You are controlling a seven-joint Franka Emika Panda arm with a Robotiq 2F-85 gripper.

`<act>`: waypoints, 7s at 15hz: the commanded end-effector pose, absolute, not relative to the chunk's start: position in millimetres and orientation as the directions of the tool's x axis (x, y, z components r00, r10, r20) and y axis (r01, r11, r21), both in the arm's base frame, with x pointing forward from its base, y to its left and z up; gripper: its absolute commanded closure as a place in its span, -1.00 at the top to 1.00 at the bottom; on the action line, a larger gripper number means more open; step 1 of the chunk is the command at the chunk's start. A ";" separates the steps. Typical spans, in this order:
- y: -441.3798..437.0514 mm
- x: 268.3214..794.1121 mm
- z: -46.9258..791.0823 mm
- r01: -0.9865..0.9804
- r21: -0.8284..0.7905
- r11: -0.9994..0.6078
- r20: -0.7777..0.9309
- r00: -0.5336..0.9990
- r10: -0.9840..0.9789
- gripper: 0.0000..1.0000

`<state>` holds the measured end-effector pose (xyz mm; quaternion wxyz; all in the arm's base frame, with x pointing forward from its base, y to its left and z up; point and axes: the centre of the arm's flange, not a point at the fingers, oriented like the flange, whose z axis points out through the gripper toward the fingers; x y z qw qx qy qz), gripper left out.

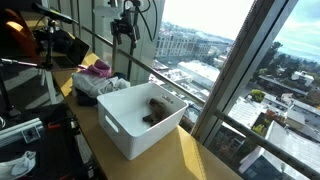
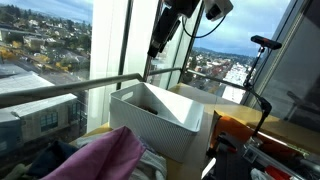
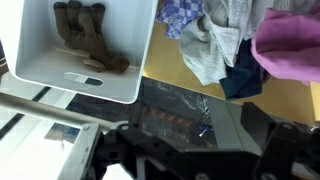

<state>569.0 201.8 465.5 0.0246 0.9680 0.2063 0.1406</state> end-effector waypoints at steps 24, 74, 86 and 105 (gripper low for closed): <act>65.5 715.2 210.2 0.383 0.241 -0.892 0.161 0.890 0.426 1.00; 383.3 584.0 405.4 0.548 0.044 -0.835 0.122 0.827 0.549 -0.95; 356.3 581.2 177.3 0.329 -0.141 -0.934 -0.170 0.921 0.350 -0.95; 364.3 619.7 358.4 0.353 -0.146 -0.924 -0.039 0.931 0.362 1.00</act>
